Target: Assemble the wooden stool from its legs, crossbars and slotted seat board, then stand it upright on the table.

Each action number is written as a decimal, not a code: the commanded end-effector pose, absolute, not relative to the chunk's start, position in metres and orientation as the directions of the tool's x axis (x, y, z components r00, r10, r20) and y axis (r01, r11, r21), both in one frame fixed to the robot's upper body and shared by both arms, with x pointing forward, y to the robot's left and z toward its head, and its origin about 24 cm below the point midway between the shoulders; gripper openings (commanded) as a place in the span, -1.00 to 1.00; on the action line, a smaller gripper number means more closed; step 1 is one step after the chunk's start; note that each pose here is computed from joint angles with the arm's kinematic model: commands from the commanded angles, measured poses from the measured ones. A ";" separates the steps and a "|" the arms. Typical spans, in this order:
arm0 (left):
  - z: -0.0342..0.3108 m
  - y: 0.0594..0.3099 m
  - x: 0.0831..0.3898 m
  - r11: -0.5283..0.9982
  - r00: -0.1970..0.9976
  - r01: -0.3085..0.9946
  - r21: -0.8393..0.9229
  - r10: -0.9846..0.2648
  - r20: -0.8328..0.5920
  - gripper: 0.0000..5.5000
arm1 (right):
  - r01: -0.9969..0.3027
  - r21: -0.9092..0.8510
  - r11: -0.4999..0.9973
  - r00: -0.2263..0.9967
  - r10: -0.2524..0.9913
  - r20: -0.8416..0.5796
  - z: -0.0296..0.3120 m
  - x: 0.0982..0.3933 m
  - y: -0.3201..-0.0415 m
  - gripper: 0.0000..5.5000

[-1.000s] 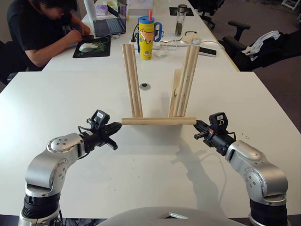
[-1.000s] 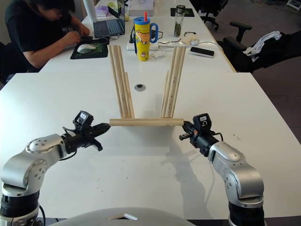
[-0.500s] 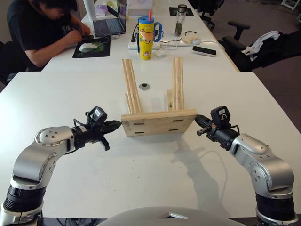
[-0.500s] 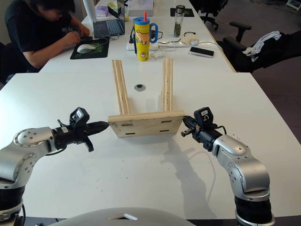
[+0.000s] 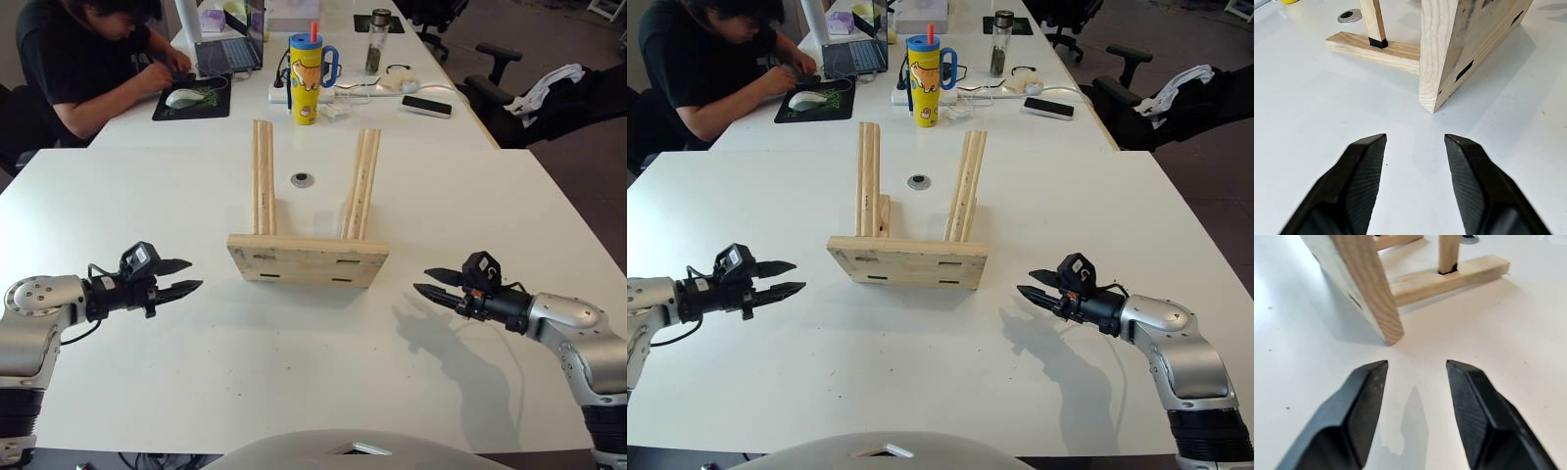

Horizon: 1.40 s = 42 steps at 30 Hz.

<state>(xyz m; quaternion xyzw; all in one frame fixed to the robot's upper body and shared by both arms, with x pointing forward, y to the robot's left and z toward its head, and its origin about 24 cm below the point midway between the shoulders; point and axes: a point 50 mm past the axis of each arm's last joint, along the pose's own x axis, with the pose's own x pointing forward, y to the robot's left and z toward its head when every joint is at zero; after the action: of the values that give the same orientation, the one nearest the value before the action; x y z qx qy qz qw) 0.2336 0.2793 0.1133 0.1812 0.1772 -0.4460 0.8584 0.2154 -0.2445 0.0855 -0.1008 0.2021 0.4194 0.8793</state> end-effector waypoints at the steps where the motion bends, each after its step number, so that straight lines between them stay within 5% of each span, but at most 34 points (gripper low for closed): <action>1: 0.121 0.266 0.254 0.411 0.474 0.881 0.235 -0.771 -0.426 0.08 | -0.846 -0.094 0.525 0.504 0.728 -0.464 0.084 0.225 -0.234 -0.02; 4: 0.125 0.257 0.268 0.353 0.425 0.904 0.243 -0.807 -0.410 0.22 | -0.866 -0.126 0.484 0.484 0.746 -0.458 0.084 0.233 -0.228 -0.02; 14: 0.115 0.251 0.284 0.237 0.328 0.940 0.243 -0.822 -0.466 0.23 | -0.926 -0.157 0.343 0.377 0.849 -0.370 0.104 0.258 -0.195 -0.02; 29: 0.105 0.232 0.303 0.168 0.252 0.961 0.219 -0.858 -0.447 0.24 | -0.950 -0.115 0.289 0.311 0.881 -0.357 0.100 0.273 -0.190 -0.10; 34: 0.106 0.238 0.305 0.186 0.255 0.963 0.193 -0.860 -0.443 -0.03 | -0.954 -0.094 0.284 0.299 0.900 -0.319 0.103 0.275 -0.186 -0.40; 42: 0.110 0.244 0.301 0.184 0.214 0.977 0.112 -0.879 -0.425 -0.41 | -0.959 -0.062 0.278 0.283 0.909 -0.306 0.106 0.275 -0.190 -0.47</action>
<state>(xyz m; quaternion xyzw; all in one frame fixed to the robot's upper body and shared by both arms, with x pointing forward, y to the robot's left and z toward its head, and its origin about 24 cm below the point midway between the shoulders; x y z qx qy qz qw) 0.3008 0.2420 0.1008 0.1886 0.1401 -0.6087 0.7578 0.2690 -0.1877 0.0938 -0.1229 0.1218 0.5959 0.7842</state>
